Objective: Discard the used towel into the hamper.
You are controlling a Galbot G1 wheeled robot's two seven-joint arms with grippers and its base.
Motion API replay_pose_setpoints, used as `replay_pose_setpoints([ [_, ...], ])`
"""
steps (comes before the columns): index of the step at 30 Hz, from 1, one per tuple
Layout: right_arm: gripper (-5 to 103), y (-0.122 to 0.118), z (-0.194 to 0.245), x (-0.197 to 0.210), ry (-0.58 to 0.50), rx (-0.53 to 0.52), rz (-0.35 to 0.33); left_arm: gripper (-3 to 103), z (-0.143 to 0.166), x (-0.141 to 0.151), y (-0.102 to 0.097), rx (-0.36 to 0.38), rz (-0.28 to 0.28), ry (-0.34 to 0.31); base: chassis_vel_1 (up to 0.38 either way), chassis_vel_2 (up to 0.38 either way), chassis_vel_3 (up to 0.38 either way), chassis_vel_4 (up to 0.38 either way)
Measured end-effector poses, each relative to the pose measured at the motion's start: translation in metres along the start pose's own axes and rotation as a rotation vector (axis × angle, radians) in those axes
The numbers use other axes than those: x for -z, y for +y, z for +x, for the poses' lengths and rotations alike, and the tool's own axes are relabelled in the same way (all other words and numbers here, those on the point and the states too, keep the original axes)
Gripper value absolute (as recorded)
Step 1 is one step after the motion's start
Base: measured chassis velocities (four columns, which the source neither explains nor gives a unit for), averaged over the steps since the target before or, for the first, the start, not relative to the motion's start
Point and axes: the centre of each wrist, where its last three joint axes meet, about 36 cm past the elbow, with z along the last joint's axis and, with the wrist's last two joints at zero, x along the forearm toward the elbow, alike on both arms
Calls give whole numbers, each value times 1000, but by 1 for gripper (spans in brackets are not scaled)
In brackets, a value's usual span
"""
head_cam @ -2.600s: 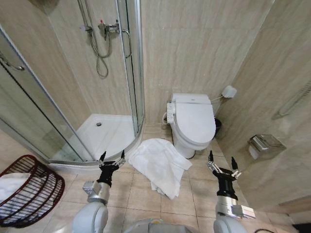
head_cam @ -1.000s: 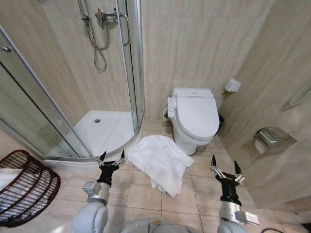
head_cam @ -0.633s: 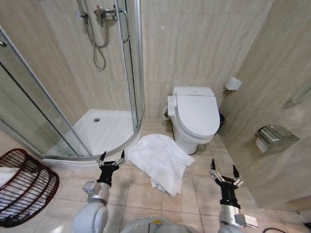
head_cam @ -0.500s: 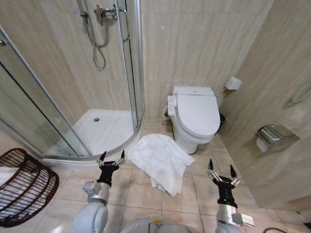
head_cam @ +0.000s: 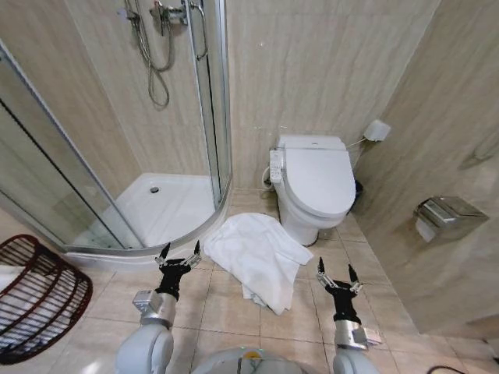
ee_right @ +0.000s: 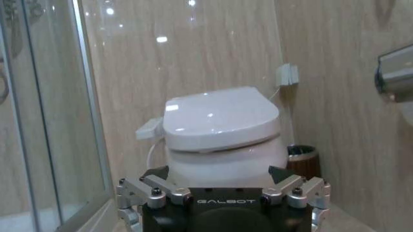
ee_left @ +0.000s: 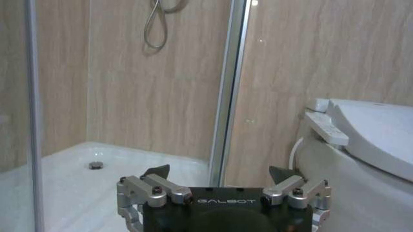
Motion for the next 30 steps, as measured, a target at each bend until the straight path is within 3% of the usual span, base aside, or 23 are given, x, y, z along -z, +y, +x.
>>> replay_pose_setpoints([
  [10,100,2,3,-9,55,6,-28,100,0,0,0,0,0,0,0,0,0,0],
  [30,100,-10,9,-9,34,13,-24,100,0,0,0,0,0,0,-29,24,30,-25],
])
